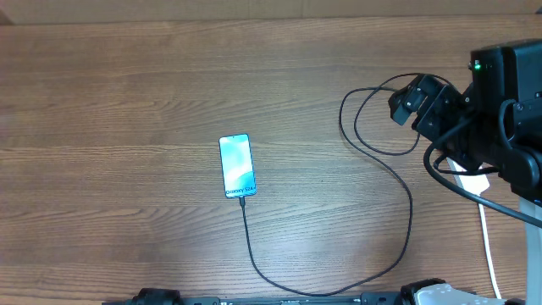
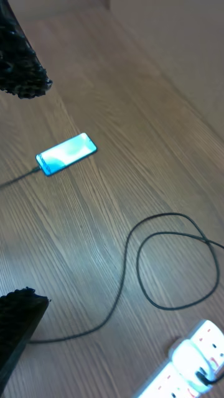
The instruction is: Plug charger to phone and switch on socket
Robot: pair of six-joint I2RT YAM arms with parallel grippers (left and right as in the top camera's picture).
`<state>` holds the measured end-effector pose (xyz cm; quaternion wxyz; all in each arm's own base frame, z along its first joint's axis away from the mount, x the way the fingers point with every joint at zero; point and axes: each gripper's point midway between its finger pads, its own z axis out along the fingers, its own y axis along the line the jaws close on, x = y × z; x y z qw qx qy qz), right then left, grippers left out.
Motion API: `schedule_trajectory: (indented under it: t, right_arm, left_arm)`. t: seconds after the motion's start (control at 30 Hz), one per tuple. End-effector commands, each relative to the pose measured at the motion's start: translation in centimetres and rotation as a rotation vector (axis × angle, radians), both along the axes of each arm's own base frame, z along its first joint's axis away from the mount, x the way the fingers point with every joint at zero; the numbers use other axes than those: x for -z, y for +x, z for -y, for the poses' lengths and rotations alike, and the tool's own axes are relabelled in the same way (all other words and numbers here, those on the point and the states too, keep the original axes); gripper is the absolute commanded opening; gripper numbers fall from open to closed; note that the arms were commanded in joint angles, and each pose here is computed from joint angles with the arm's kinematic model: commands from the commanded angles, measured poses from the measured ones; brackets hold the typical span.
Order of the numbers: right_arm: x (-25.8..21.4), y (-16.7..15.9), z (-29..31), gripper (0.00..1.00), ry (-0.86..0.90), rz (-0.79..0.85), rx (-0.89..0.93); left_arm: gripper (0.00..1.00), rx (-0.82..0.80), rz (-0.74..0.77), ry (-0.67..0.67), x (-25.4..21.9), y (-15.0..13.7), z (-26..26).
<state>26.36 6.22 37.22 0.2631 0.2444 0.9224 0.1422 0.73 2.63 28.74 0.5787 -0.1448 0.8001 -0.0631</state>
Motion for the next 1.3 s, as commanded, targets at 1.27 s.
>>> schedule_trajectory:
  t: [1.27]
  right_arm:
    - [6.9, -5.0, 4.0, 1.0, -0.105, 1.295, -0.006]
  left_arm:
    - [1.0, -0.014, 0.01, -0.015, -0.2, -0.1, 0.0]
